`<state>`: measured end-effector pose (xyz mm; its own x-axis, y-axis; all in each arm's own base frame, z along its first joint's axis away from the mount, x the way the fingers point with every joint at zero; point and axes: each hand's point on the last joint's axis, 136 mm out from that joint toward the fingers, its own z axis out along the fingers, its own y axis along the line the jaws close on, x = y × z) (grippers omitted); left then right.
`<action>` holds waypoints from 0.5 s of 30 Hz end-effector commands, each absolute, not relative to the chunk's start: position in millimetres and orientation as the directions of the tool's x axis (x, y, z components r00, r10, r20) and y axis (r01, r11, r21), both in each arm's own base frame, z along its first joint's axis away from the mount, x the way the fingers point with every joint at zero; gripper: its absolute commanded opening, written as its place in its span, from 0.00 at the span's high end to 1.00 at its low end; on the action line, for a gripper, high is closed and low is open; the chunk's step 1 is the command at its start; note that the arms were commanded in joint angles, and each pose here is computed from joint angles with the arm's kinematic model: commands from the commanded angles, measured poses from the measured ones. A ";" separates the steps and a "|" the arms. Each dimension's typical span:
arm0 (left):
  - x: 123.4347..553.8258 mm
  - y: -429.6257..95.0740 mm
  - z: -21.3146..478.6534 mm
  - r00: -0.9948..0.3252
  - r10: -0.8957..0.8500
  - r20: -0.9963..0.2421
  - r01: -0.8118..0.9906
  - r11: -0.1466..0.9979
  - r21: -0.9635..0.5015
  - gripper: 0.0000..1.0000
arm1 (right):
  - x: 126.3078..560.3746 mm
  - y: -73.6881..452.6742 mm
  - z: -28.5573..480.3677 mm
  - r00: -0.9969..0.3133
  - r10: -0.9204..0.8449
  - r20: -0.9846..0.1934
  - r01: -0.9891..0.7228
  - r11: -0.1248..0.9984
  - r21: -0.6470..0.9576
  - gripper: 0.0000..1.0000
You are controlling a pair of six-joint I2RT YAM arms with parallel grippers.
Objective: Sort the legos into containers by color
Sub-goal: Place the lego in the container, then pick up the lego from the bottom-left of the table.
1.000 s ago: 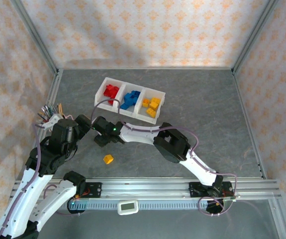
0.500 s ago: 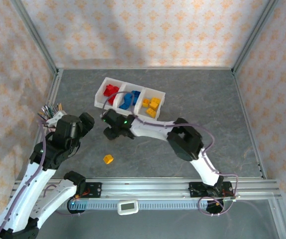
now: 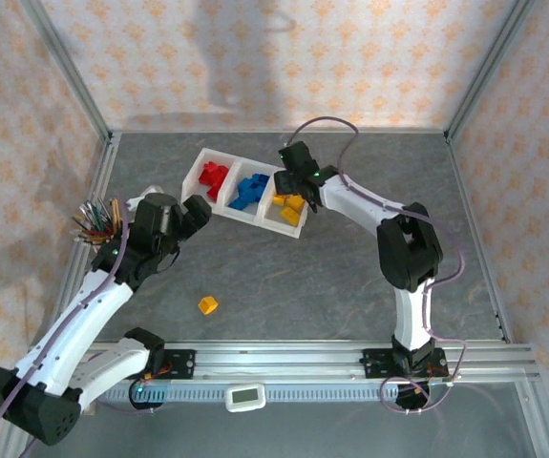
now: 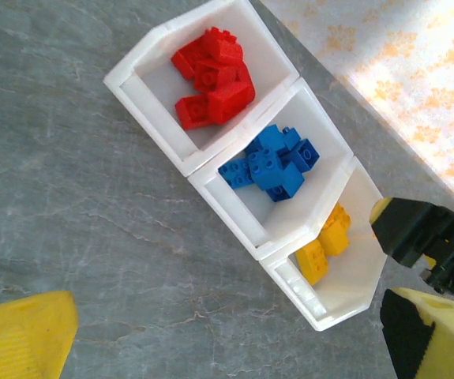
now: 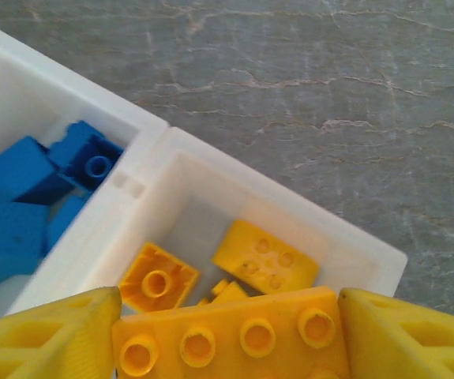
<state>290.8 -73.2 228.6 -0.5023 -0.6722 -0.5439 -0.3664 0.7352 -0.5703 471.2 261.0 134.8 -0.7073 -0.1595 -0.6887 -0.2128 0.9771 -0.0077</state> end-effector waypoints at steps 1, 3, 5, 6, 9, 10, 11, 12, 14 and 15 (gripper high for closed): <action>300.7 -79.0 238.1 -0.498 -0.660 -0.562 -0.315 0.742 -0.592 0.00 | 482.0 267.6 144.6 -0.676 -0.202 -0.709 -0.220 0.973 -0.067 0.26; 300.4 -78.1 239.7 -0.494 -0.660 -0.566 -0.314 0.743 -0.591 0.01 | 482.3 270.9 152.6 -0.670 -0.201 -0.715 -0.233 0.971 -0.055 0.20; 299.0 -76.7 242.2 -0.486 -0.662 -0.571 -0.312 0.742 -0.594 0.01 | 477.3 275.6 160.4 -0.666 -0.197 -0.719 -0.250 0.968 -0.033 0.15; 297.8 -75.8 243.8 -0.483 -0.662 -0.572 -0.312 0.741 -0.595 0.00 | 473.0 277.5 162.2 -0.667 -0.199 -0.718 -0.256 0.966 -0.030 0.14; 288.8 -68.3 246.6 -0.473 -0.665 -0.578 -0.332 0.742 -0.582 0.00 | 448.1 292.9 169.5 -0.664 -0.214 -0.716 -0.295 0.955 -0.012 0.13; 283.8 -64.1 246.1 -0.468 -0.666 -0.580 -0.345 0.742 -0.574 0.00 | 433.6 303.8 170.6 -0.660 -0.224 -0.717 -0.327 0.945 0.005 0.12; 279.4 -60.2 245.9 -0.463 -0.669 -0.582 -0.357 0.742 -0.568 0.01 | 419.5 314.3 168.9 -0.658 -0.242 -0.713 -0.359 0.933 0.016 0.12; 273.5 -55.5 245.3 -0.456 -0.672 -0.584 -0.371 0.740 -0.561 0.00 | 402.4 326.4 166.9 -0.654 -0.262 -0.710 -0.395 0.918 0.025 0.12; 262.4 -47.5 246.3 -0.438 -0.684 -0.584 -0.392 0.730 -0.560 0.00 | 370.4 347.5 159.9 -0.648 -0.309 -0.696 -0.453 0.891 0.026 0.12; 256.5 -43.5 246.6 -0.430 -0.689 -0.583 -0.402 0.724 -0.560 0.00 | 353.8 359.3 156.4 -0.650 -0.324 -0.688 -0.479 0.877 0.039 0.12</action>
